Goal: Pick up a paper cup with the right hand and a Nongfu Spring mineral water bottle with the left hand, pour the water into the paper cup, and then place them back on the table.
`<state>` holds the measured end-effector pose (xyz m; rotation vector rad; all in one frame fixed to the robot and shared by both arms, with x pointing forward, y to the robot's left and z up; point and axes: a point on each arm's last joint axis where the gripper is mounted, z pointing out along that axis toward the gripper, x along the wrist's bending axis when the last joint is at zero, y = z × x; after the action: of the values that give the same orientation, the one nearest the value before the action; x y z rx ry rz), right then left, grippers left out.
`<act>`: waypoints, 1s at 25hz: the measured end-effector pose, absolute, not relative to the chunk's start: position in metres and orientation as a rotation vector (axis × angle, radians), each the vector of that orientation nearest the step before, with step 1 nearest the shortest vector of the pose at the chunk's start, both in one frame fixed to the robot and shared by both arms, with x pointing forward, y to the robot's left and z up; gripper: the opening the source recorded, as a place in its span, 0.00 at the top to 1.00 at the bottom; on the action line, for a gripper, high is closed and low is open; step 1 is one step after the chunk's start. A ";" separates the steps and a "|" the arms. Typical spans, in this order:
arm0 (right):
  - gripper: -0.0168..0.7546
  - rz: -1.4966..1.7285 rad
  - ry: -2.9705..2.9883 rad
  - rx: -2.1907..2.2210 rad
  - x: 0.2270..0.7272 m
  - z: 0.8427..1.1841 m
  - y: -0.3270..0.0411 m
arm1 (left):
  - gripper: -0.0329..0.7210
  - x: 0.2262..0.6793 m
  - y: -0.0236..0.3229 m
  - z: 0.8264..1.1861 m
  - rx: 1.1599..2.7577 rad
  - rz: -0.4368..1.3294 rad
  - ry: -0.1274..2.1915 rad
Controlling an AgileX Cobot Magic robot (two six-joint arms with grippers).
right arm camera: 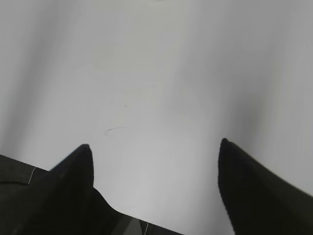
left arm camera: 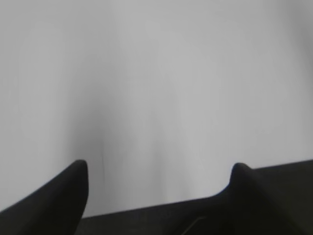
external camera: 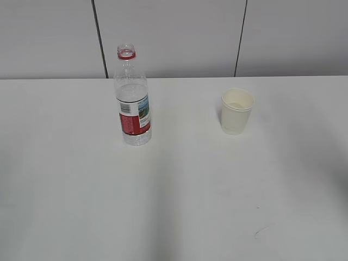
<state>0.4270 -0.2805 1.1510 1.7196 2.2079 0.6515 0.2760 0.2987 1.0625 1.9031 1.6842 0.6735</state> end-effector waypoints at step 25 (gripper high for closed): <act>0.22 0.744 2.193 1.725 0.342 1.115 -0.277 | 0.26 0.274 0.299 1.061 1.809 0.774 1.601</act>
<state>0.3418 -0.2767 1.1149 1.7253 2.1932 0.7443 0.2738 0.2989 1.0607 1.8090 1.6010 0.7739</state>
